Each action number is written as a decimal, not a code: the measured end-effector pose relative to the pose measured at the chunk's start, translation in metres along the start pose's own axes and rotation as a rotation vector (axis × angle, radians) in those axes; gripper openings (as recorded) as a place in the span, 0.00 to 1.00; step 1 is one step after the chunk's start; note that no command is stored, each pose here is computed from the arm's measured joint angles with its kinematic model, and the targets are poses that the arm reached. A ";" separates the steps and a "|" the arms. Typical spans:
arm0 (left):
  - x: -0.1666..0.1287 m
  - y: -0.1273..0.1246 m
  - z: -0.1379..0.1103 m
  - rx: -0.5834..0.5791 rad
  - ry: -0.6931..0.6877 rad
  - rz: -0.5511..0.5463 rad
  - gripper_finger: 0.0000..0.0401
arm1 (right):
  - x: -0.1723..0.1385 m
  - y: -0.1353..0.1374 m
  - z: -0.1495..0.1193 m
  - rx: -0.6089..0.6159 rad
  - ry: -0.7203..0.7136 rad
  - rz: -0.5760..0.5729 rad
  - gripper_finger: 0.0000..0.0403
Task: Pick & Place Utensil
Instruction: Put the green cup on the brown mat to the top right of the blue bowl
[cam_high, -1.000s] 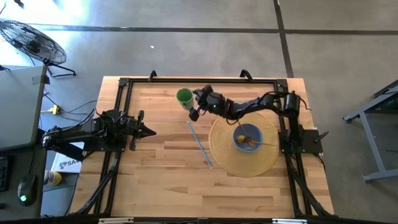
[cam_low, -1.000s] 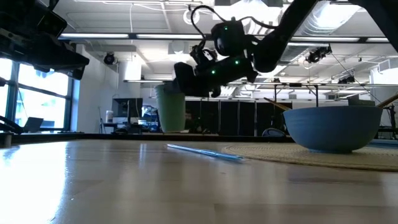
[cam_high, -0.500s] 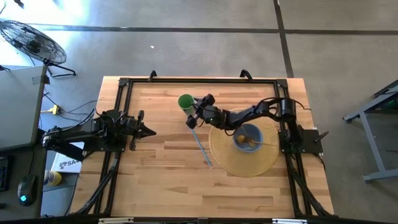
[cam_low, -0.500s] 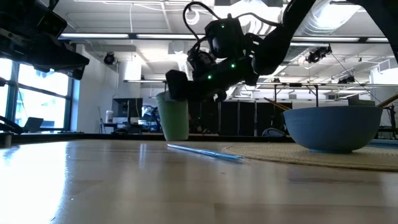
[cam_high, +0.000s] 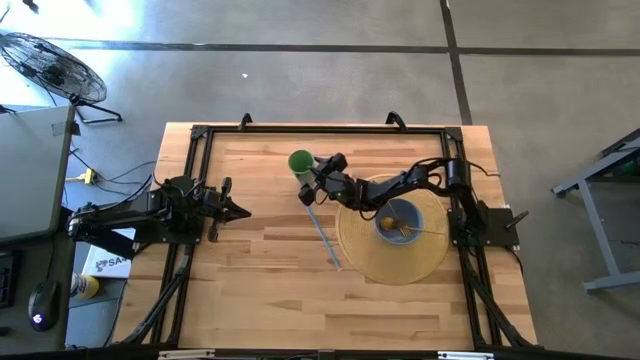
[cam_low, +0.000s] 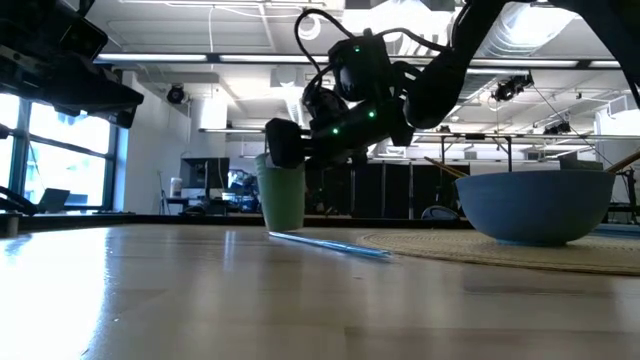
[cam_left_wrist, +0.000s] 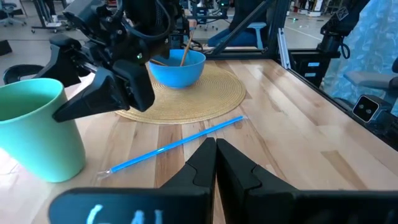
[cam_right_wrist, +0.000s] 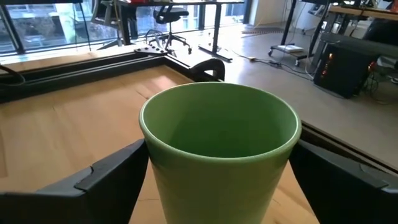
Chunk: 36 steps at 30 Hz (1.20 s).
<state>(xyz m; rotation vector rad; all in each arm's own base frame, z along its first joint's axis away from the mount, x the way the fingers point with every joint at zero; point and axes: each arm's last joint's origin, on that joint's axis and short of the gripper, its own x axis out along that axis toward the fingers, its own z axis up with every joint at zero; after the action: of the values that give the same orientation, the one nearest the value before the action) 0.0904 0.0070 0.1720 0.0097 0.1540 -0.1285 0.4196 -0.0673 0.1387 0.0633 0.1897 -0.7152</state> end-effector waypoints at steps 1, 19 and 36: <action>0.000 0.000 0.000 0.000 0.000 0.000 0.02 | 0.000 0.000 0.000 0.004 0.003 -0.005 0.93; 0.000 0.000 0.000 0.000 0.000 0.000 0.02 | 0.005 -0.009 -0.003 0.005 0.040 -0.019 0.99; 0.000 0.000 0.000 0.000 0.000 0.000 0.02 | 0.024 -0.024 -0.015 0.110 -0.003 0.084 0.99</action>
<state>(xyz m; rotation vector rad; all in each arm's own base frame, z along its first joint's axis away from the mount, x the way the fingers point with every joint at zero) 0.0904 0.0070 0.1720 0.0095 0.1540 -0.1281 0.4194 -0.0988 0.1199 0.1738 0.1442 -0.6419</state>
